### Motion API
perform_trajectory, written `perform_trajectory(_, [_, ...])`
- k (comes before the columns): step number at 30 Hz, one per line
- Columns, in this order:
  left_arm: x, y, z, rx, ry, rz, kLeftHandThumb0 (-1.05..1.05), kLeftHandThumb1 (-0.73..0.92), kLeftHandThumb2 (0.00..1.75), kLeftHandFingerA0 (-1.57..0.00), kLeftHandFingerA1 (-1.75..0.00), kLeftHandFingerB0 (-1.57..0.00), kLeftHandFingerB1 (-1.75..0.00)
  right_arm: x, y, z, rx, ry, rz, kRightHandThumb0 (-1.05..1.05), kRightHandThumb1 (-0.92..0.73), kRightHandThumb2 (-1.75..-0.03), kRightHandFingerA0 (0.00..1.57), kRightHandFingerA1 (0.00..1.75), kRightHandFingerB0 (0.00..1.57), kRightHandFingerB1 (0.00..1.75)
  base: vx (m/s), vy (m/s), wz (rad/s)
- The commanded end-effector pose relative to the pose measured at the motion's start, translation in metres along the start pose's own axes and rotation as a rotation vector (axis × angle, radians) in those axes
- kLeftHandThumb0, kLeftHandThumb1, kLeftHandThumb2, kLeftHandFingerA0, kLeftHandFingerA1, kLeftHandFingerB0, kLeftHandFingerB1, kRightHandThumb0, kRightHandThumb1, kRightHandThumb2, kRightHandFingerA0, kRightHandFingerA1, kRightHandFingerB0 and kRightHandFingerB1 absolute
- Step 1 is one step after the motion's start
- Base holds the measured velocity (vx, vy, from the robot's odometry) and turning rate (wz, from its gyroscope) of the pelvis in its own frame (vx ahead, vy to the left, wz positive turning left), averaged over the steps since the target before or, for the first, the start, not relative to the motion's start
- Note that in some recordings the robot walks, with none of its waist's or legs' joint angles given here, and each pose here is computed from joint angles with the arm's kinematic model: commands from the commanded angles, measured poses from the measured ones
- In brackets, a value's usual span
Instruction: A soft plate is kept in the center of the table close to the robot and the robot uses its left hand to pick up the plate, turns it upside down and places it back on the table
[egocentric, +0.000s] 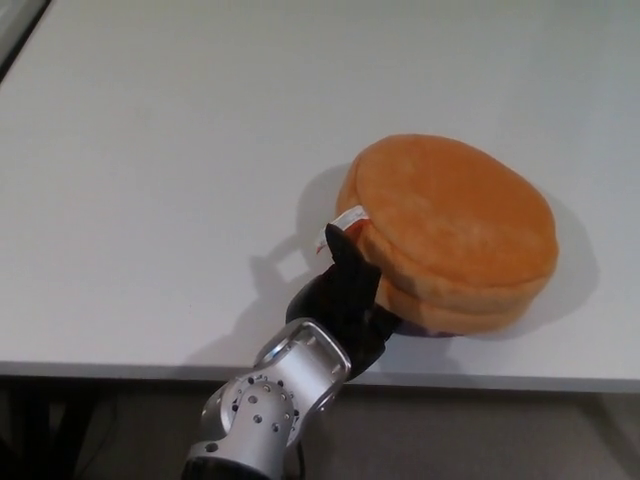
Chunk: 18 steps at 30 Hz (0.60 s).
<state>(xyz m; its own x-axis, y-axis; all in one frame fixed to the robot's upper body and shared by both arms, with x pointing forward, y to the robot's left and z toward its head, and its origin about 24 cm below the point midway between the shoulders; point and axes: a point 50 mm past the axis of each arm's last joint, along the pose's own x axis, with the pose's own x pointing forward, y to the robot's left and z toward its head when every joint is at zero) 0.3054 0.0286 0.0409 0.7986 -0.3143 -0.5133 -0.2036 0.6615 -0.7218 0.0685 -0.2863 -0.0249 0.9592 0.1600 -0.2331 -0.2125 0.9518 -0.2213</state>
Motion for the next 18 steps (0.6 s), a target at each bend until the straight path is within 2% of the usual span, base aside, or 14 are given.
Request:
perform_trajectory(1, [-0.008, -0.05, -0.033, -0.131, 0.052, 0.083, -1.05, 0.91, 0.74, 0.0, 0.0, 0.0, 0.0, -0.001, -0.006, -0.001, 0.011, 0.028, 0.0, -0.69, -0.82, -0.65, 0.53, 0.45, 0.29, 0.32, 0.0, 0.0, 0.0])
perform_trajectory(2, [-0.009, -0.051, -0.031, -0.093, 0.047, 0.14, -1.0, 0.92, 0.9, 0.0, 0.0, 0.0, 0.0, -0.001, -0.006, -0.002, 0.014, 0.03, -0.001, -0.7, -0.81, -0.66, 0.53, 0.44, 0.29, 0.32, 0.0, 0.0, 0.0])
perform_trajectory(6, [-0.011, -0.052, -0.028, -0.047, -0.003, 0.261, -0.93, 0.92, 0.88, 0.0, 0.0, 0.0, 0.0, 0.0, -0.008, 0.0, 0.004, 0.02, -0.003, -0.7, -0.82, -0.66, 0.53, 0.44, 0.29, 0.31, 0.0, 0.0, 0.0])
perform_trajectory(9, [-0.012, -0.044, -0.032, 0.001, -0.01, 0.317, -0.96, 0.92, 0.92, 0.0, 0.0, 0.0, 0.0, -0.002, -0.007, 0.0, 0.014, 0.026, -0.002, -0.69, -0.81, -0.65, 0.52, 0.44, 0.29, 0.31, 0.0, 0.0, 0.0])
perform_trajectory(11, [-0.012, -0.039, -0.035, 0.001, -0.011, 0.328, -0.91, 0.92, 0.88, 0.0, 0.0, 0.0, 0.0, -0.003, -0.007, 0.0, 0.012, 0.027, 0.002, -0.69, -0.82, -0.66, 0.53, 0.44, 0.29, 0.31, 0.0, 0.0, 0.0])
perform_trajectory(16, [-0.013, -0.034, -0.038, 0.031, -0.022, 0.343, -0.91, 0.92, 0.88, 0.0, 0.0, 0.0, 0.0, -0.003, -0.006, -0.002, 0.011, 0.024, 0.002, -0.67, -0.82, -0.66, 0.56, 0.44, 0.29, 0.31, 0.0, 0.0, 0.0])
perform_trajectory(18, [-0.013, -0.034, -0.038, 0.032, -0.029, 0.343, -0.93, 0.92, 0.83, 0.0, 0.0, 0.0, 0.0, -0.003, -0.006, -0.002, 0.011, 0.023, 0.001, -0.68, -0.82, -0.65, 0.56, 0.44, 0.29, 0.31, 0.0, 0.0, 0.0])
